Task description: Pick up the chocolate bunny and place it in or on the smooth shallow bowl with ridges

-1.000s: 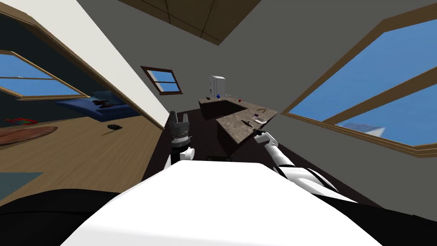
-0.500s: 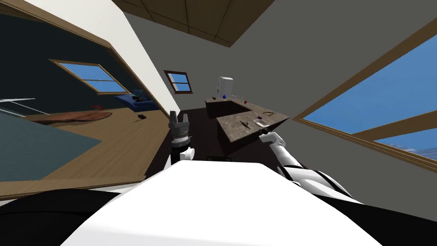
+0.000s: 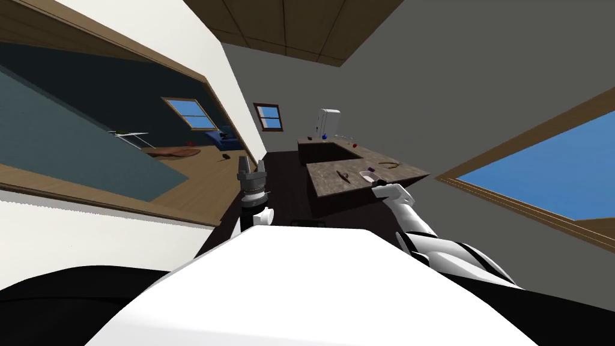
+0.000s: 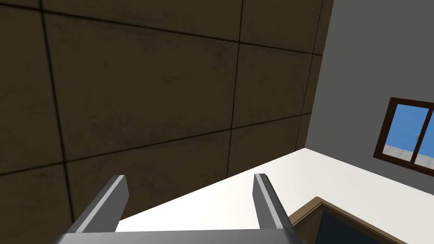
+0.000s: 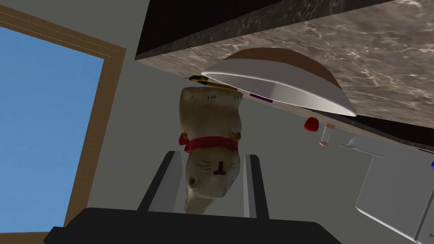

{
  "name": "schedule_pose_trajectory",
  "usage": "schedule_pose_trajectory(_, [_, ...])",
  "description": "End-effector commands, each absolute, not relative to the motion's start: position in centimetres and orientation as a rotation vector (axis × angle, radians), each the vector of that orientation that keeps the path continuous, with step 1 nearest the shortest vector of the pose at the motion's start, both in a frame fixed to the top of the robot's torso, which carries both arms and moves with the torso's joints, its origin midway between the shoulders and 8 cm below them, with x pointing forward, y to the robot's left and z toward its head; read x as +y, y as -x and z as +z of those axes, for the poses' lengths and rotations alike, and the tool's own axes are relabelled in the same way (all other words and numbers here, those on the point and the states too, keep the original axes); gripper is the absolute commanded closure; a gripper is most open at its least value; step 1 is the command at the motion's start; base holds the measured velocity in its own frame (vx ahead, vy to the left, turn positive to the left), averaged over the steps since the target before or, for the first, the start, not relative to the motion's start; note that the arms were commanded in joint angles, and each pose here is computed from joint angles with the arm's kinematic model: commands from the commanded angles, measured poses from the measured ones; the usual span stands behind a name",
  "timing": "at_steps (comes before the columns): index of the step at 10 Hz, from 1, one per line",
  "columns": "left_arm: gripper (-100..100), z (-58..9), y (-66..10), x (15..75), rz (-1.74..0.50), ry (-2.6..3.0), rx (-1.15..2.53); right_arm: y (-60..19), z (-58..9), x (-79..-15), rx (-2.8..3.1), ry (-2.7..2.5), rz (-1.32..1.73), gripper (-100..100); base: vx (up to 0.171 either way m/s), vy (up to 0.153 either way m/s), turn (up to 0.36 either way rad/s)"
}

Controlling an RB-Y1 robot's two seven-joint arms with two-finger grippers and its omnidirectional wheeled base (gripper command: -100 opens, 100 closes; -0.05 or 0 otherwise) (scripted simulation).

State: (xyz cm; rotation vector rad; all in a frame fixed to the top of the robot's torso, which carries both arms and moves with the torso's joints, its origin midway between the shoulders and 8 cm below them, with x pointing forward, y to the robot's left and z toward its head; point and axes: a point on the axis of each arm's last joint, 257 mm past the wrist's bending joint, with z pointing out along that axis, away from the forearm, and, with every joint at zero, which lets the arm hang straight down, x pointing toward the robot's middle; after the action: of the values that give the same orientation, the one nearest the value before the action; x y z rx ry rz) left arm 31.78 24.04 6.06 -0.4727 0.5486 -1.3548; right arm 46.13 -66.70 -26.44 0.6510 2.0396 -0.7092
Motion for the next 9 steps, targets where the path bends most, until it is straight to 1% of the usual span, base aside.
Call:
schedule_pose_trajectory(1, [0, 6.1, -31.8, 24.0, -1.355, 0.473, 0.549, -45.7, -25.7, -67.9, 2.038, -0.690, -0.723, 100, -0.108, -0.202, 0.301])
schedule_pose_trajectory(2, [0, 6.1, -31.8, 24.0, -1.355, 0.473, 0.549, -45.4, -25.3, -68.6, 2.036, -0.711, -0.730, 100, -0.069, -0.150, 0.277])
schedule_pose_trajectory(4, [0, 6.1, -31.8, 24.0, -1.355, 0.473, 0.549, -44.8, -24.4, -69.7, 2.032, -0.753, -0.741, 100, -0.015, -0.169, 0.284])
schedule_pose_trajectory(6, [0, 6.1, -31.8, 24.0, -1.355, 0.473, 0.549, -44.1, -23.1, -71.0, 2.020, -0.810, -0.748, 100, -0.005, -0.210, 0.345])
schedule_pose_trajectory(8, [0, 6.0, -31.8, 24.0, -1.355, 0.473, 0.549, -43.7, -21.7, -72.0, 2.003, -0.871, -0.745, 100, 0.072, -0.151, 0.201])
schedule_pose_trajectory(9, [0, 6.0, -31.8, 24.0, -1.355, 0.473, 0.549, -43.5, -21.3, -72.2, 1.998, -0.891, -0.745, 100, 0.142, -0.109, 0.172])
